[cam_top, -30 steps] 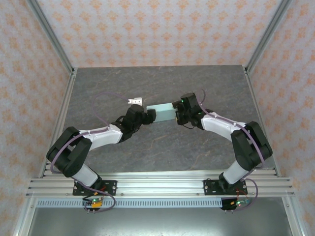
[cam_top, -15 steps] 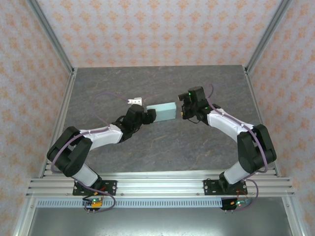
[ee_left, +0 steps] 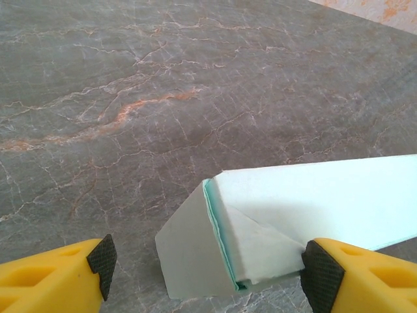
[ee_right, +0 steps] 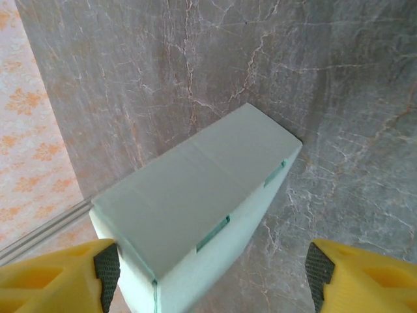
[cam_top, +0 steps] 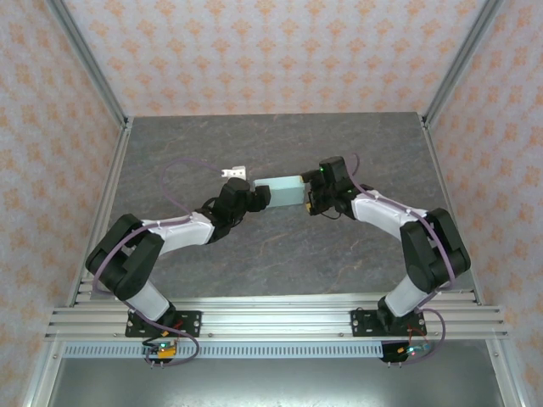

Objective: Fold the paper box

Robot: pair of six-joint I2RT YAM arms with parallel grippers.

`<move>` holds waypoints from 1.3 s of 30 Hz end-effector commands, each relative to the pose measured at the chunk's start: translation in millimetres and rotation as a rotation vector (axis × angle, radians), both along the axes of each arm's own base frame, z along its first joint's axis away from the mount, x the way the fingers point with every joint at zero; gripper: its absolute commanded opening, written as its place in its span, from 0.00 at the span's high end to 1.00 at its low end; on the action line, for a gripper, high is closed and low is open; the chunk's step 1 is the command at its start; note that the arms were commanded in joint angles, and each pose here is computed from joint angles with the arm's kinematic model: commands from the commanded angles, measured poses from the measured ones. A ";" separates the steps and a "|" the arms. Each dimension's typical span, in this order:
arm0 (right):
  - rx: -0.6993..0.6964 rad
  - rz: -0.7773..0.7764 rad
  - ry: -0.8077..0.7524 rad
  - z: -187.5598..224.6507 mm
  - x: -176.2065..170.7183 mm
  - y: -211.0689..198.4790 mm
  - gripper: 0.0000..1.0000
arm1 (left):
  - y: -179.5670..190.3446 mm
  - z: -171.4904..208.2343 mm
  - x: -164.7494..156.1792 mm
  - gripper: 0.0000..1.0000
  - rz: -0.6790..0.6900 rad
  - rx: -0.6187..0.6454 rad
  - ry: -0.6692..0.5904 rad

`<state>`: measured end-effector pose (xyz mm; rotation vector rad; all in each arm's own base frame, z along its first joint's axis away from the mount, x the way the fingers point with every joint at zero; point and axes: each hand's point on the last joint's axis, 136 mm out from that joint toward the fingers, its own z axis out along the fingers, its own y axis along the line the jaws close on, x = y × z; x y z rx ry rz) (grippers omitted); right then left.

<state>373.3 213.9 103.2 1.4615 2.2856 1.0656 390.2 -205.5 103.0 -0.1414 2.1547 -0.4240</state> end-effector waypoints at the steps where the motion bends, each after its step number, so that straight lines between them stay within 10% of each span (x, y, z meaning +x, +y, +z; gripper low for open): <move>1: -0.014 0.047 -0.036 33.0 5.3 7.3 0.23 | 16.5 -56.1 -23.7 0.21 -0.001 0.125 0.172; 19: -0.055 0.085 0.145 -46.0 -22.1 39.9 0.22 | -1.5 -37.9 -7.6 0.19 -0.033 0.065 0.149; 31: -0.092 0.111 0.141 -48.3 -18.9 40.2 0.22 | 6.2 89.9 2.6 0.14 -0.033 -0.151 -0.001; 39: -0.076 0.129 0.156 -48.7 -19.1 44.7 0.22 | 16.6 27.5 12.8 0.14 0.038 -0.100 0.097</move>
